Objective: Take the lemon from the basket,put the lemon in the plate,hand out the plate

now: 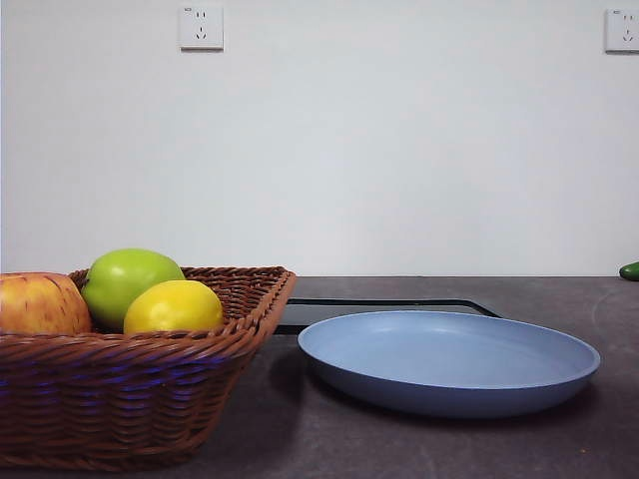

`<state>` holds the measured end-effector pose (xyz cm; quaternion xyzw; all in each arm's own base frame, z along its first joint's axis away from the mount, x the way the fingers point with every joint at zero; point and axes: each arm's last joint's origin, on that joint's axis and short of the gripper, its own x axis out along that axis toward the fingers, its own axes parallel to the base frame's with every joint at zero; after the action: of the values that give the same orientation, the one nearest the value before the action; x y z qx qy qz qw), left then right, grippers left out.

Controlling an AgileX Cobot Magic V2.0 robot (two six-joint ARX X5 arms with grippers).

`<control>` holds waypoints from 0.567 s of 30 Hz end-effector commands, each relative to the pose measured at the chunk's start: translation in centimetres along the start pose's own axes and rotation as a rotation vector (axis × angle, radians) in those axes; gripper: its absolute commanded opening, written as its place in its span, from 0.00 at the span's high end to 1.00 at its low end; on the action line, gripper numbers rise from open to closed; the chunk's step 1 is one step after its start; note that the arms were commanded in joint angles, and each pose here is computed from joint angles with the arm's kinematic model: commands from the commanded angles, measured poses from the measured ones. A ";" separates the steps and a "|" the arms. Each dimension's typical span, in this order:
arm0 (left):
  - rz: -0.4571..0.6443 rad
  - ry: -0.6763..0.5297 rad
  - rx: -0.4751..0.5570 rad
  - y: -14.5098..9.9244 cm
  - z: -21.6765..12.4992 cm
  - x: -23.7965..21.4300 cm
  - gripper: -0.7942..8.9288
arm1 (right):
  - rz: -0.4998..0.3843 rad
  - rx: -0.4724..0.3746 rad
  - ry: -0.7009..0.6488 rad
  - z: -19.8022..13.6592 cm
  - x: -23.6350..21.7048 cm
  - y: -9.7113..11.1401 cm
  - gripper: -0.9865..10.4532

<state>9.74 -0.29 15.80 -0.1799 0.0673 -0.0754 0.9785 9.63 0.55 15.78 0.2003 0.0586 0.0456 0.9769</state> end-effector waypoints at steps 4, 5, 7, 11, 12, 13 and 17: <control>0.009 0.041 -0.057 -0.7 1.6 -0.7 0.91 | -0.006 0.053 0.013 2.1 -0.8 1.0 0.91; 0.012 0.053 -0.059 -0.9 2.0 -0.8 0.91 | -0.011 0.052 0.025 2.4 -0.9 1.1 0.91; 0.011 0.074 -0.062 -1.4 3.1 -1.1 0.91 | -0.021 0.048 0.048 3.4 -1.1 1.6 0.91; -0.036 0.098 -0.056 -2.5 5.5 -1.2 0.91 | -0.037 0.038 0.087 5.7 -1.3 2.6 0.91; -0.054 0.104 -0.049 -2.8 6.2 -1.1 0.91 | -0.040 0.019 0.096 6.4 -1.3 2.9 0.91; -0.073 0.115 -0.037 -3.0 6.8 -1.0 0.91 | -0.043 -0.003 0.105 7.1 -1.3 3.2 0.91; -0.106 0.190 -0.006 -3.9 9.1 -0.3 0.91 | -0.053 -0.086 0.149 9.6 -0.9 4.2 0.91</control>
<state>10.29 -0.70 25.10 -0.1967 0.1534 -0.1377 0.9586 9.71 0.55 25.65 0.1783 0.1382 0.0318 0.9737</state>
